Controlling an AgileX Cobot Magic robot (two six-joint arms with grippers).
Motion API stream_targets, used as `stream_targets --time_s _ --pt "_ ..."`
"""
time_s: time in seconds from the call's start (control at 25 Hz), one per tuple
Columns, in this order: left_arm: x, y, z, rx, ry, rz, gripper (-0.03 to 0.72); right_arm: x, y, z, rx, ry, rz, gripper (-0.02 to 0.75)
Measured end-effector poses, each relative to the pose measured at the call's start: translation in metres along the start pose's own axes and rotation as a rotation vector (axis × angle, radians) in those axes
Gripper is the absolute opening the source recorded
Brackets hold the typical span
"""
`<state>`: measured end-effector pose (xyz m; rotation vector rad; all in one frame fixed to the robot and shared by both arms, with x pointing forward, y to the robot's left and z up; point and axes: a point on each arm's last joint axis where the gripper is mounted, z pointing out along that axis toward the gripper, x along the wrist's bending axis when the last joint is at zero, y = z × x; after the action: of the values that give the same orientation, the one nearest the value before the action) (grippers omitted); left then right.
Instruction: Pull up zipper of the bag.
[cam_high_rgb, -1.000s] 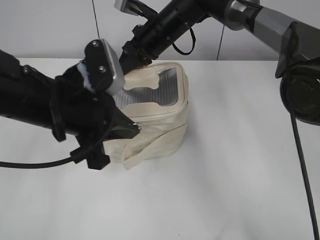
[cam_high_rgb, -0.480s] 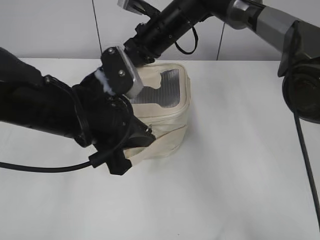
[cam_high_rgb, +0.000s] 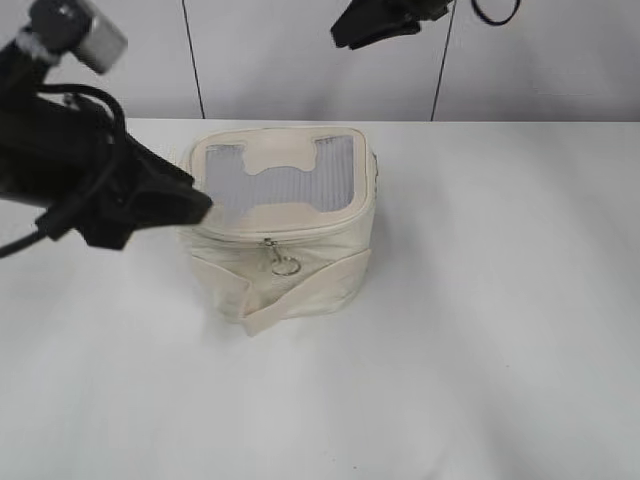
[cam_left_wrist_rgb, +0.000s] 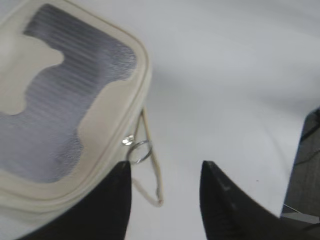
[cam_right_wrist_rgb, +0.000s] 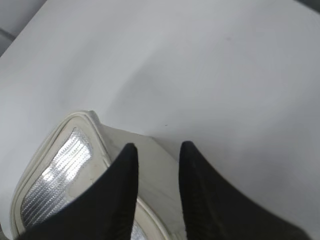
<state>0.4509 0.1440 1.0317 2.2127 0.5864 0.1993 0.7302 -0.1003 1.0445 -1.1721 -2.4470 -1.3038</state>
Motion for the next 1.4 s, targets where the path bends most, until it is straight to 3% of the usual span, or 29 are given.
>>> stream_targets --time_s 0.12,0.24,0.36,0.64,0.76,0.92,1.08,1.4 --pt "0.027 0.003 -0.016 -0.036 0.082 -0.069 0.261 -0.011 0.001 -0.03 -0.037 -0.019 0.045 0.211" --pt "0.066 0.016 -0.026 -0.073 0.122 -0.139 0.246 -0.022 -0.017 -0.048 -0.015 -0.005 0.099 0.196" --pt "0.097 0.043 -0.02 -0.094 0.083 -0.129 0.248 -0.027 -0.057 -0.052 -0.002 -0.005 0.171 0.166" --pt "0.148 0.099 0.044 -0.113 -0.079 -0.041 0.316 -0.004 -0.164 -0.072 -0.164 -0.258 0.171 0.156" --pt "0.154 0.112 0.078 -0.081 -0.158 0.025 0.335 -0.001 -0.192 -0.063 -0.166 -0.249 0.137 0.218" --pt "0.145 0.118 0.111 0.016 -0.184 0.142 0.342 -0.004 -0.199 -0.056 -0.176 -0.226 0.11 0.354" --pt "0.135 0.121 0.123 0.053 -0.199 0.191 0.344 -0.004 -0.199 -0.053 -0.183 -0.207 0.081 0.382" --pt "0.141 0.112 0.135 0.08 -0.179 0.174 0.344 -0.004 -0.198 -0.053 -0.189 -0.206 0.055 0.389"
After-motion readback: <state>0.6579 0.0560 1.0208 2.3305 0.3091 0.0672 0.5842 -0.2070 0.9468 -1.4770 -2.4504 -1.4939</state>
